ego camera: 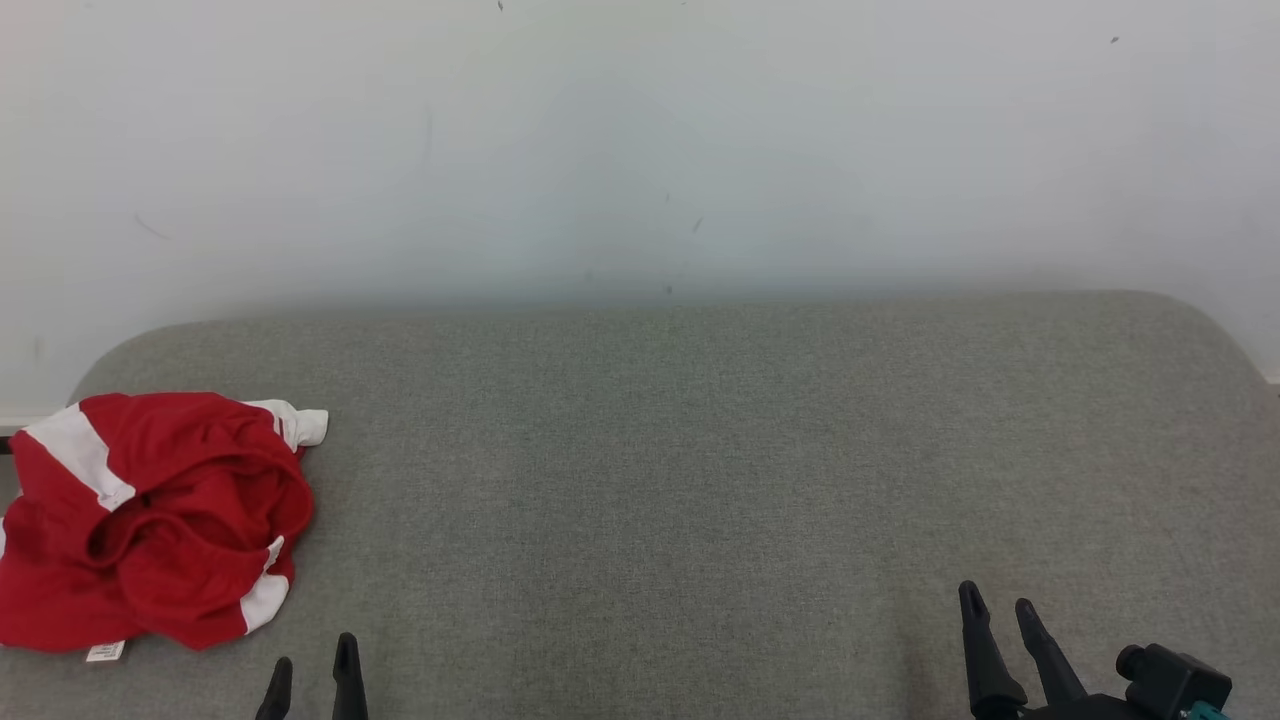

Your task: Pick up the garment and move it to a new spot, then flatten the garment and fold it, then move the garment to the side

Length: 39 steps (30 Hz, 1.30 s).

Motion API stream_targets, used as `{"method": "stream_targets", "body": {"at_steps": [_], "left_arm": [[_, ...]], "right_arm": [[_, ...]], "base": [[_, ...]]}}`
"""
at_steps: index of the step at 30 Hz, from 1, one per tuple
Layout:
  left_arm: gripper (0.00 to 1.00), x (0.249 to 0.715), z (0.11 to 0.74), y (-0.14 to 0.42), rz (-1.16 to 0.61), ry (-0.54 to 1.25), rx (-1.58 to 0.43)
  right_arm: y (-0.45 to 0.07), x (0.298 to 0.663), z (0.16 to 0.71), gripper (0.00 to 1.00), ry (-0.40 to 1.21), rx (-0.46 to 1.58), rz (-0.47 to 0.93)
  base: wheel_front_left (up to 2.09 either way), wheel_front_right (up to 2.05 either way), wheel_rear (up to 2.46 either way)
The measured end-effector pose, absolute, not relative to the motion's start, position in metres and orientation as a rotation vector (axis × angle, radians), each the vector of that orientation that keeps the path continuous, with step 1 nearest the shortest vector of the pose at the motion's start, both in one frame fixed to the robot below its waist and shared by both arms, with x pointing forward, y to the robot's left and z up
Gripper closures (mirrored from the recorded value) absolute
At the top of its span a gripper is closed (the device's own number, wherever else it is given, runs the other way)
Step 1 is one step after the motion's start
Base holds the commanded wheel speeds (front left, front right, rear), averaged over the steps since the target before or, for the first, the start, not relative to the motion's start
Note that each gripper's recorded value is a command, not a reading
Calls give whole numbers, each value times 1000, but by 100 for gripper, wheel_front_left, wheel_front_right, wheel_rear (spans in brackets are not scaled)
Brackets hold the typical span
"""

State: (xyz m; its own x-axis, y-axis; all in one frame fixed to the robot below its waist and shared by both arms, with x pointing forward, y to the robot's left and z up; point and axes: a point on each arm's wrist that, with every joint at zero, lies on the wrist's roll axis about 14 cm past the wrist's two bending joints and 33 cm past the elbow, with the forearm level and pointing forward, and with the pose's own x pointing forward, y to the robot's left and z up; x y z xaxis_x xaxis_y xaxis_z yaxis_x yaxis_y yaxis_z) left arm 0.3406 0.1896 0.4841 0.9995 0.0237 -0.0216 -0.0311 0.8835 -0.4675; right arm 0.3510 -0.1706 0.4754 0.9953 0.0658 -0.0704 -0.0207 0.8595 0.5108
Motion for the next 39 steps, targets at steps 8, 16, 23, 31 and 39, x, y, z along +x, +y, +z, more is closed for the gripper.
{"method": "stream_targets", "body": {"at_steps": [8,16,23,31,39], "left_arm": [[0,338,486,189,18,3,-406],[0,334,485,189,7,0,-338],[0,332,486,190,4,-10,-289],[0,330,486,190,-2,-17,-235],[0,327,485,189,-10,-19,-190]], "right_arm": [[-170,348,476,0,82,456,56],[-169,345,476,0,76,389,69],[-165,343,476,0,72,336,86],[-161,341,478,0,62,282,106],[-159,339,478,0,55,234,117]], "base": [[0,0,0],[0,0,0],[0,0,0],[0,0,0],[0,0,0]]}}
